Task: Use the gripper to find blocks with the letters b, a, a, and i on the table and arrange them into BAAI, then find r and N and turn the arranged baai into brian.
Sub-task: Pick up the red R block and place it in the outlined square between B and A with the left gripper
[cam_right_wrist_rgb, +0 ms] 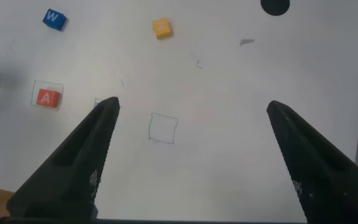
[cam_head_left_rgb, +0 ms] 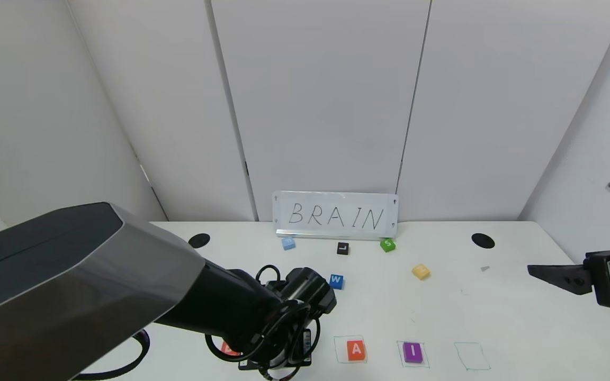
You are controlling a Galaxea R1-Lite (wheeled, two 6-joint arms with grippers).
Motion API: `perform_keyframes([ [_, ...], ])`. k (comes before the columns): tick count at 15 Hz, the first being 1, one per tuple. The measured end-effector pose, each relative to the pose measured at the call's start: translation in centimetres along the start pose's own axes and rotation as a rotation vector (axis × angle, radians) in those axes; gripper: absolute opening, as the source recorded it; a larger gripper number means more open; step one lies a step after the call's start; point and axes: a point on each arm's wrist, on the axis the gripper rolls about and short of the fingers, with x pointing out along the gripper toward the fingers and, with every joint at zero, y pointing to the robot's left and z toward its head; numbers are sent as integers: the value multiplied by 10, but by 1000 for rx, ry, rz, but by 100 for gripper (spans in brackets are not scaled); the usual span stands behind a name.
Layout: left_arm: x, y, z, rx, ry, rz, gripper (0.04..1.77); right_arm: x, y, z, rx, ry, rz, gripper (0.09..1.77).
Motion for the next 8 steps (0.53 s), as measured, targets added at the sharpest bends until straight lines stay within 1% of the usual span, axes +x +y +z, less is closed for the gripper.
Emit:
perform_keyframes([
  [2, 3, -3, 0, 0, -4, -5, 50, 0, 0, 0, 0, 1, 0, 171],
  [4, 7, -8, 3, -12, -44, -49, 50, 0, 0, 0, -1, 1, 0, 171],
  [5, 9, -10, 3, -10, -49, -54, 50, 0, 0, 0, -1, 1, 0, 171],
  [8, 15, -11, 1, -1, -47, -42, 50, 0, 0, 0, 0, 1, 1, 171],
])
